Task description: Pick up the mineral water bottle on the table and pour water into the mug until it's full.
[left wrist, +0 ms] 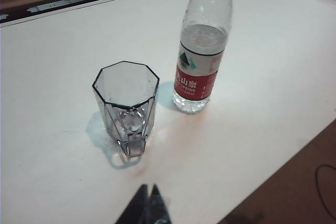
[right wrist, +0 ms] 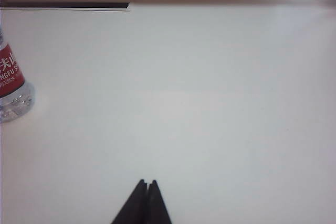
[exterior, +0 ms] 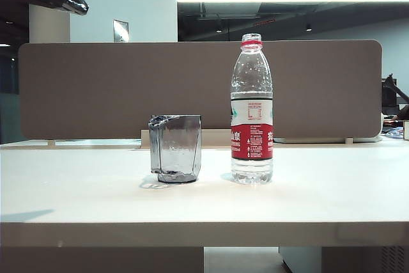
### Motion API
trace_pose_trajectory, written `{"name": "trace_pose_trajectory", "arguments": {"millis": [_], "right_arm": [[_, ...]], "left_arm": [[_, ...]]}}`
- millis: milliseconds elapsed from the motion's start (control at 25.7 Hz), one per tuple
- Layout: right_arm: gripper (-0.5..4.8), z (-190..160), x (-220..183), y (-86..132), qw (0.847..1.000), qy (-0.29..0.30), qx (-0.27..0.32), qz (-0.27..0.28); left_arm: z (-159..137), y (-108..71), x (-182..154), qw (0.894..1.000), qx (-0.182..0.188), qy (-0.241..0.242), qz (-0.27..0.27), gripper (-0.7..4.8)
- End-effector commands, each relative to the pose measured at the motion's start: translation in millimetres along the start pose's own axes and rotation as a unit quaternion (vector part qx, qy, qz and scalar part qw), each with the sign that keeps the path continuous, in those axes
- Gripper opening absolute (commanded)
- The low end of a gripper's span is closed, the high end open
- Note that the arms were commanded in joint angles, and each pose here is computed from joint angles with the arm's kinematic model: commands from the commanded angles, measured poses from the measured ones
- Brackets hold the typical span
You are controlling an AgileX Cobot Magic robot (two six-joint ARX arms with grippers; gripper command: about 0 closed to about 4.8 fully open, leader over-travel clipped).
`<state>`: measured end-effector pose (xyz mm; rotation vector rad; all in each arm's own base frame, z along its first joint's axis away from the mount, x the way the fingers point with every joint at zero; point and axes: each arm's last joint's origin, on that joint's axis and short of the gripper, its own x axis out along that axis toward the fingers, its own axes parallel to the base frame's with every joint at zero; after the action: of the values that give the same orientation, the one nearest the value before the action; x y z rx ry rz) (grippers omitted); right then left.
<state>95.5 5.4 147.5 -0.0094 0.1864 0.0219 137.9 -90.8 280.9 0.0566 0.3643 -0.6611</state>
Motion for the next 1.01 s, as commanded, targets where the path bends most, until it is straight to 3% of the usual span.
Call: {"name": "trace_pose_trajectory", "arguments": {"millis": [39,156,233,311,1012], "right_arm": [[-0.05,-1.0,0.7,0.0,1.000,-0.004,0.001,0.000],[-0.05,-1.0,0.7,0.0,1.000,-0.004,0.001,0.000],[-0.05,-0.9,0.7,0.0,1.000,-0.004,0.001,0.000],[-0.05,-1.0,0.7,0.0,1.000,-0.004,0.001,0.000],[-0.05,-1.0,0.7,0.0,1.000,-0.004,0.001,0.000]], "left_arm": [[1.9,0.0,-0.6,1.000,0.002,-0.007,-0.001,-0.02],[1.8,0.0,-0.6,1.000,0.002,-0.007,-0.001,-0.02],[1.5,1.0,-0.6,0.998,0.056,-0.005,0.015,-0.02],[1.7,2.2,-0.9,0.996,0.075,-0.004,0.037,-0.02],[-12.0,2.9,-2.0,0.995,0.065,0.066,0.042,-0.02]]}}
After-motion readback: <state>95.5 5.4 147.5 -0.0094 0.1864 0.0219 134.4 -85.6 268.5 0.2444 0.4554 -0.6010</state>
